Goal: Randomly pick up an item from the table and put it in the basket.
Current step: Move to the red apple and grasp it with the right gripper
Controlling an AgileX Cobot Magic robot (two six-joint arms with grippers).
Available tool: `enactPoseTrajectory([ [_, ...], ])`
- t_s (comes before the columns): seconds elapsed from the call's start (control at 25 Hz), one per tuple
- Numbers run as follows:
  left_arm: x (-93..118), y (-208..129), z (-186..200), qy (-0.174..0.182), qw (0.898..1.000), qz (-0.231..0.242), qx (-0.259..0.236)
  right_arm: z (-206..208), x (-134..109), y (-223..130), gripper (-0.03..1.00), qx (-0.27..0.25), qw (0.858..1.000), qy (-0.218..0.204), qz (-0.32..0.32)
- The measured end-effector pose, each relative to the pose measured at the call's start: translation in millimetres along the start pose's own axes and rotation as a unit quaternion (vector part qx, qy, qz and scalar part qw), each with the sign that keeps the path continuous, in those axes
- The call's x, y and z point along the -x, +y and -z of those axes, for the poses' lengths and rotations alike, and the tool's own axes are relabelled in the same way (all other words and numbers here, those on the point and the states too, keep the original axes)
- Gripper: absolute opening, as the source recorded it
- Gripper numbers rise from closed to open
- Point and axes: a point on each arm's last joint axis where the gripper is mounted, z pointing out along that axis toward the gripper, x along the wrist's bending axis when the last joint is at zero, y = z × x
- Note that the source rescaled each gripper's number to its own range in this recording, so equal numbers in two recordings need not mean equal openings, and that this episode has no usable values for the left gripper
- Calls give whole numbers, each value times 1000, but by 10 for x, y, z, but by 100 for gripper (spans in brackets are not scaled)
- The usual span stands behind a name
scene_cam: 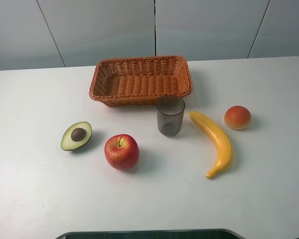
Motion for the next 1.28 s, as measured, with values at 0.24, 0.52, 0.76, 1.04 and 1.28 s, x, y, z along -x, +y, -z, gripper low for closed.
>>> enactPoseTrajectory([
  [0.24,0,0,0,0,1000,0,0,-312,-90,367,100,-131,984,65,103],
  [0.52,0,0,0,0,1000,0,0,-755,-383,697,100,-215,937,172,216],
  [0.76,0,0,0,0,1000,0,0,-1080,-969,831,100,-259,864,236,362],
  [1.04,0,0,0,0,1000,0,0,-1496,-1807,932,100,-280,793,290,457],
  [1.28,0,0,0,0,1000,0,0,-1749,-2522,810,100,-268,733,342,523],
])
